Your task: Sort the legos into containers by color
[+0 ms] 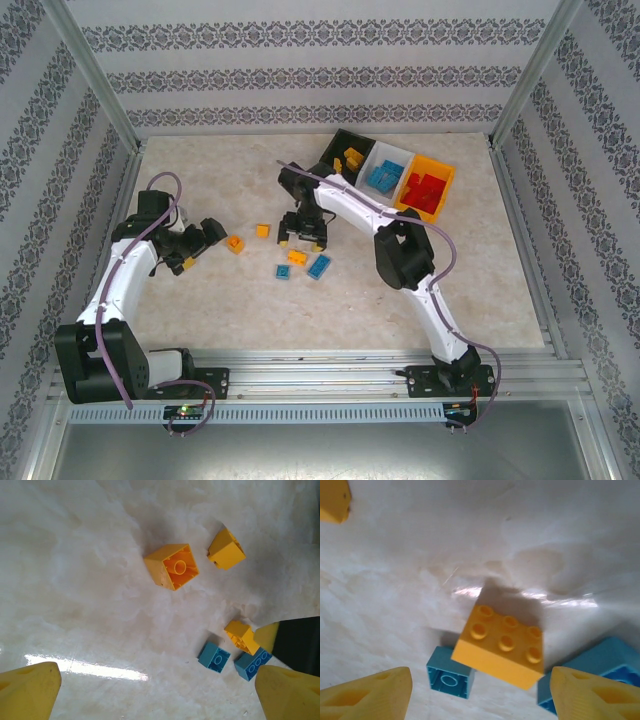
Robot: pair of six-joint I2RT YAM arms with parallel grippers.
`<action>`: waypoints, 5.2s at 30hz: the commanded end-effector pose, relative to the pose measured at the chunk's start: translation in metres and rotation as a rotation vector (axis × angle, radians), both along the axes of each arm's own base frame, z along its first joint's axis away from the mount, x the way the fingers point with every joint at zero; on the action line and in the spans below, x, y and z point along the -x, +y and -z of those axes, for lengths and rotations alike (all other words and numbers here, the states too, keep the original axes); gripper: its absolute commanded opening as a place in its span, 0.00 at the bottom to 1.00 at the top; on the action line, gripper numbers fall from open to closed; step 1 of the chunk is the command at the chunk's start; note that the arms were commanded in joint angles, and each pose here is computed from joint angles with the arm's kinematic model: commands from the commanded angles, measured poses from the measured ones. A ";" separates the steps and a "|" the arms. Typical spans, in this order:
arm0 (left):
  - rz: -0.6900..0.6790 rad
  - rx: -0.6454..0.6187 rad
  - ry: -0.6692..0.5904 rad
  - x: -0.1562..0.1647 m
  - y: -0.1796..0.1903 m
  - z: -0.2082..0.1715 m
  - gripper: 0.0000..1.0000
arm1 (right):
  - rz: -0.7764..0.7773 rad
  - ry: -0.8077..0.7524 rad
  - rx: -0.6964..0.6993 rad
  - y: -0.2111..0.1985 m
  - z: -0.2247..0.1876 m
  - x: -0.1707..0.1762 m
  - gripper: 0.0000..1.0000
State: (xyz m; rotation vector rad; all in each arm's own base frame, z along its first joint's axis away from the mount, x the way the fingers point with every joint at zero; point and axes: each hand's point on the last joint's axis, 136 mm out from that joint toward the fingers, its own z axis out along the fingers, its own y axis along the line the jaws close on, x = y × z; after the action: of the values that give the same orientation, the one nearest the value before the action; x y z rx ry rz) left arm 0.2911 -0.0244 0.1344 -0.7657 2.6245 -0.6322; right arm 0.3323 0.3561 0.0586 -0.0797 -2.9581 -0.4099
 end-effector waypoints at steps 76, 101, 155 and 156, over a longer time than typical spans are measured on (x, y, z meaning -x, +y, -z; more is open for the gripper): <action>-0.016 0.077 0.114 -0.010 -0.007 0.027 1.00 | 0.431 -0.440 -0.431 -0.142 -0.138 -0.224 0.64; 0.457 -0.201 0.296 -0.063 -0.041 0.081 0.87 | 0.307 -0.201 -0.346 -0.119 -0.074 -0.041 0.64; 0.353 0.114 -0.022 -0.155 -0.135 0.007 0.33 | 0.413 -0.165 -0.310 -0.177 -0.067 -0.013 0.61; 0.345 0.164 -0.054 -0.167 -0.146 0.000 0.32 | 0.419 -0.162 -0.302 -0.181 -0.066 -0.009 0.61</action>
State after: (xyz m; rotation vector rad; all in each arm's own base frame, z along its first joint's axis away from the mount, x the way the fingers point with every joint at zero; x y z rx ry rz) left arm 0.4203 -0.1313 0.0900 -0.2724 2.8996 -0.6706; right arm 0.3551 0.1864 0.1191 -0.6724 -2.9694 -0.9732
